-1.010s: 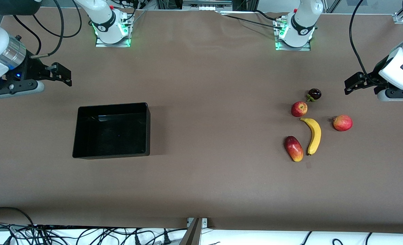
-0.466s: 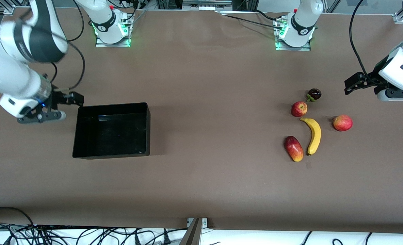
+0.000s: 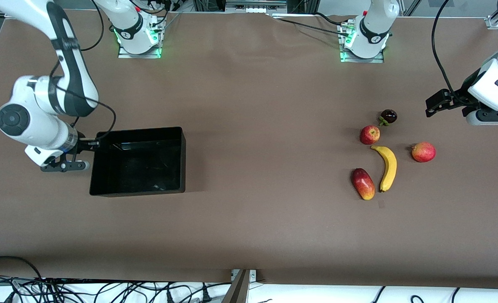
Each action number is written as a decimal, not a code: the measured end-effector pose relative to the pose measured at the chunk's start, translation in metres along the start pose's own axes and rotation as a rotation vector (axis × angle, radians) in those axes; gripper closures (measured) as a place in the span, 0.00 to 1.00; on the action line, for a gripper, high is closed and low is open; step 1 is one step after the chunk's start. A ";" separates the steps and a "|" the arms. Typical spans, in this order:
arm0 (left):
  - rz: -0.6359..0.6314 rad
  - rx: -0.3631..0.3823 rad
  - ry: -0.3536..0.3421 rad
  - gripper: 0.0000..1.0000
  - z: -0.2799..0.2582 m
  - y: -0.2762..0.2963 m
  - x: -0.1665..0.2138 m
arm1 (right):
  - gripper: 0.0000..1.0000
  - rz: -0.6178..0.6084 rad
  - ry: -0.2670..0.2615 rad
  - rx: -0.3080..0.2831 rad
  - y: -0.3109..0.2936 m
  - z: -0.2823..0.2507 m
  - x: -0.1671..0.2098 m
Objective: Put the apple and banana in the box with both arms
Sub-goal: 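Push the black box with the right gripper toward the fruit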
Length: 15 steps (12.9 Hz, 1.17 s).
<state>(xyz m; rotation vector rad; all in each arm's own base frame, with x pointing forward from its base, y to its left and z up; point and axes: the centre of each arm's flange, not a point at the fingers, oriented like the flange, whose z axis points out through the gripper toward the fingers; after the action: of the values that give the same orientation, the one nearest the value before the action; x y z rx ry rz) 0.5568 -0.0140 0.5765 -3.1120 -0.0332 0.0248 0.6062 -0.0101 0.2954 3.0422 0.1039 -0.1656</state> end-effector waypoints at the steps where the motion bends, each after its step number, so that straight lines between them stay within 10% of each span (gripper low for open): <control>1: 0.000 0.000 0.000 0.00 0.000 0.000 0.000 | 0.00 0.007 -0.002 -0.003 0.004 0.013 0.002; 5: 0.000 0.000 0.000 0.00 0.000 0.000 0.000 | 0.05 0.035 0.001 0.008 0.012 0.049 0.002; 12: 0.000 0.000 0.000 0.00 0.000 0.000 0.000 | 0.89 0.034 0.005 0.037 0.013 0.054 0.002; 15: 0.000 0.000 0.000 0.00 0.000 0.000 0.000 | 0.95 0.018 0.037 0.061 0.006 0.040 0.011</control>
<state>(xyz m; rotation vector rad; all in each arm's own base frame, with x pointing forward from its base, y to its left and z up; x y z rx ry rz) 0.5568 -0.0140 0.5765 -3.1120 -0.0332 0.0247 0.6130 -0.0189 0.2550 3.1066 0.0747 -0.1135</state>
